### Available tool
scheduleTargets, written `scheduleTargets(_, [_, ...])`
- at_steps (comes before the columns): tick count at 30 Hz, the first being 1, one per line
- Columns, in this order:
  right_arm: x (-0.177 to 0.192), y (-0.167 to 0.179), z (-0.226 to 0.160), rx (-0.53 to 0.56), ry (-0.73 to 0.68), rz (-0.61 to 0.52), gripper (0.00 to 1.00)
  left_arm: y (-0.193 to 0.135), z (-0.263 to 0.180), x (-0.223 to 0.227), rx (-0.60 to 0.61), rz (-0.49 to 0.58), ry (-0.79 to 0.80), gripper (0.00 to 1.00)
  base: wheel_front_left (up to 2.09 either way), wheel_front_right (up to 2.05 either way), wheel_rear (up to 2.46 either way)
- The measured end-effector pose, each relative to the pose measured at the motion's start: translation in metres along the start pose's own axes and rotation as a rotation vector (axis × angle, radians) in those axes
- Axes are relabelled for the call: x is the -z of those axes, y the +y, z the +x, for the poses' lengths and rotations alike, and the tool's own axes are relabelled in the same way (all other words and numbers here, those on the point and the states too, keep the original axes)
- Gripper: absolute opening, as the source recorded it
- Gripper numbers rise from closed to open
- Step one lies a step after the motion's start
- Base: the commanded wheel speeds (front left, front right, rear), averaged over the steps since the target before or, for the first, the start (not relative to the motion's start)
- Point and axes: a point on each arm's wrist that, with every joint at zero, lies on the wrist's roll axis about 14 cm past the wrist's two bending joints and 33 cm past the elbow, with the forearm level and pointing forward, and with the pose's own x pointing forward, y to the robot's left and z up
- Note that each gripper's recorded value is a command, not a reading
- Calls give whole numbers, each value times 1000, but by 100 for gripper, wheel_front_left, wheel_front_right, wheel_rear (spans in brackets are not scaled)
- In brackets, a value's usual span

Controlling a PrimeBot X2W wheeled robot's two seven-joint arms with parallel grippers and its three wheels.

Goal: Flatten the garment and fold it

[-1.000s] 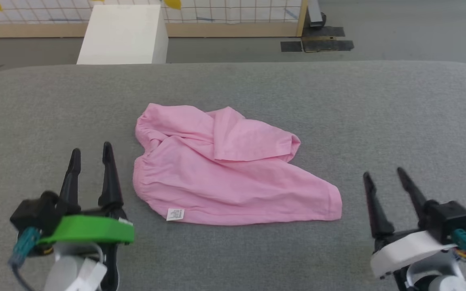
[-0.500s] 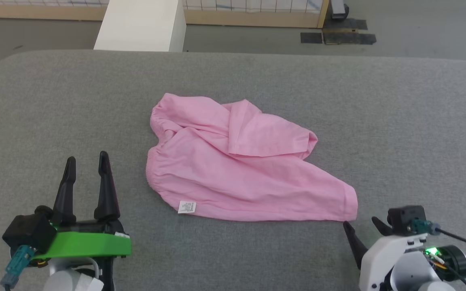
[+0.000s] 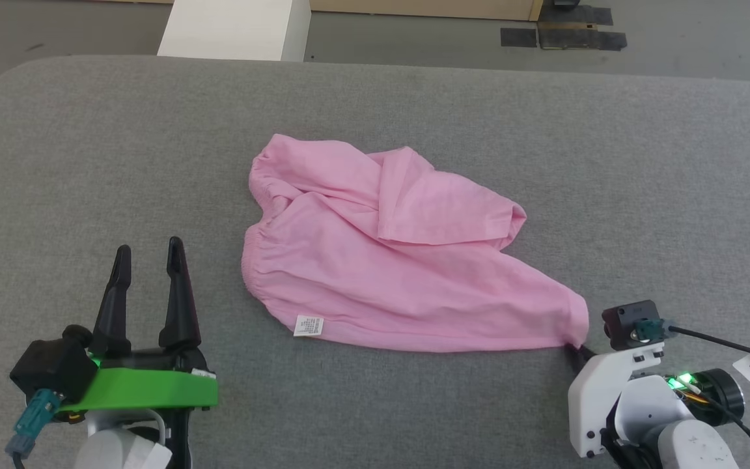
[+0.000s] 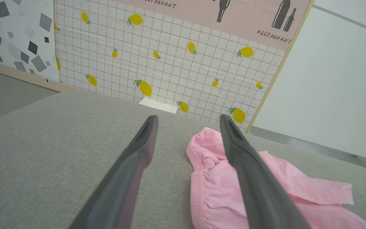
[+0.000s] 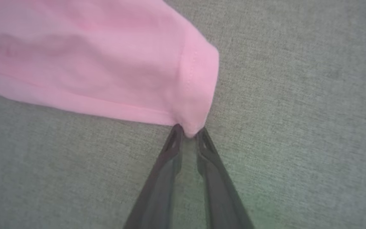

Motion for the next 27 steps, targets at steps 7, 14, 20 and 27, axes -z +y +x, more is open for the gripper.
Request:
scheduleTargets(7, [-5, -4, -4, 12, -36, 16, 0, 0, -1, 0, -1, -7, 2, 100, 0, 0, 0])
scheduleTargets(14, [-23, -41, -23, 108, -153, 89, 0, -6, -7, 7, 14, -15, 29, 100, 0, 0, 0])
scheduleTargets(20, [-12, -75, -46, 212, -175, 146, 0, -36, -26, 54, 126, -2, 205, 100, 0, 0, 0])
scheduleTargets(27, [-11, -88, -57, 250, -193, 167, 0, -70, -58, 104, 348, 71, 490, 100, 0, 0, 0])
